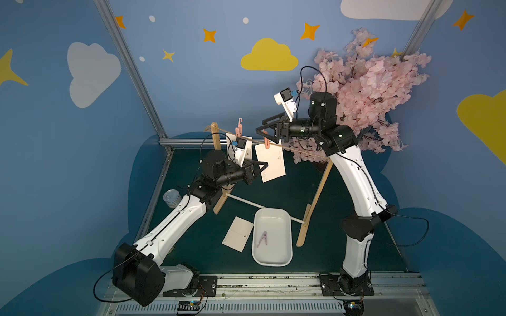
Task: Remove the postcards from the strings
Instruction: Remove the clamp from the clothesline.
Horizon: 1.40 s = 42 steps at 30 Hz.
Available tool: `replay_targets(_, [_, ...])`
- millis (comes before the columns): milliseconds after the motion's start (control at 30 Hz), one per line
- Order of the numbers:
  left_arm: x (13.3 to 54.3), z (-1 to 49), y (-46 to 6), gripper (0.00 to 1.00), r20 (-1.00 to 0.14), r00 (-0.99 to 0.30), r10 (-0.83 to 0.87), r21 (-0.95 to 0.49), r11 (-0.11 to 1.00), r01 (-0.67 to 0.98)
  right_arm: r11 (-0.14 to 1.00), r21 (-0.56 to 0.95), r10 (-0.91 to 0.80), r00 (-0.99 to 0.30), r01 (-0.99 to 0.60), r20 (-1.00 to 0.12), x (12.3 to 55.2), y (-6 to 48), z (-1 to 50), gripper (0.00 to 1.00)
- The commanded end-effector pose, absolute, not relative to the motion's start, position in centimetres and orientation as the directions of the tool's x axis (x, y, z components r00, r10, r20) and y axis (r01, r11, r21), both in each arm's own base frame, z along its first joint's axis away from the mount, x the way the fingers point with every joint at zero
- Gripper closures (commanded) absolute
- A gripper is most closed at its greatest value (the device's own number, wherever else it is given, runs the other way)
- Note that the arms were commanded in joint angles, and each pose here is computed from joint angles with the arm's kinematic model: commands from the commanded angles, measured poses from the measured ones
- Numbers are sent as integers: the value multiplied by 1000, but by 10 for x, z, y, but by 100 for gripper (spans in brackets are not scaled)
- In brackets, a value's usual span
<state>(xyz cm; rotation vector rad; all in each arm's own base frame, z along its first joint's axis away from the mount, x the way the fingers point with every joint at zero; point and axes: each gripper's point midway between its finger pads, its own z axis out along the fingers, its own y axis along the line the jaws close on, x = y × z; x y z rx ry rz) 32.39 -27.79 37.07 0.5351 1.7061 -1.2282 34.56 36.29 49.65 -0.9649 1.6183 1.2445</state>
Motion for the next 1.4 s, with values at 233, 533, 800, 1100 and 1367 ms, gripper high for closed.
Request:
replay_targets(233, [318,378,-275,97,-884,-442,-155,-465,394,793,144,312,-115,-329,-939,-937,333,365,492,18])
replay_targets(533, [316,379,-279,97,-883,-450,-135,-466,372,803,117,313,-151,-329,-942,-932,323,365,484,24])
replay_targets(800, [313,378,-279,97,-883,-454,-115,-463,365,808,107,313,-163,-327,-944,-931,319,364,483,30])
replay_targets(1100, [309,377,-281,97,-883,-460,-93,-462,344,818,84,310,-169,-320,-947,-932,314,364,483,43])
replay_targets(1367, [307,378,-281,97,-884,-461,-81,-460,334,823,75,303,-182,-312,-950,-933,312,363,480,45])
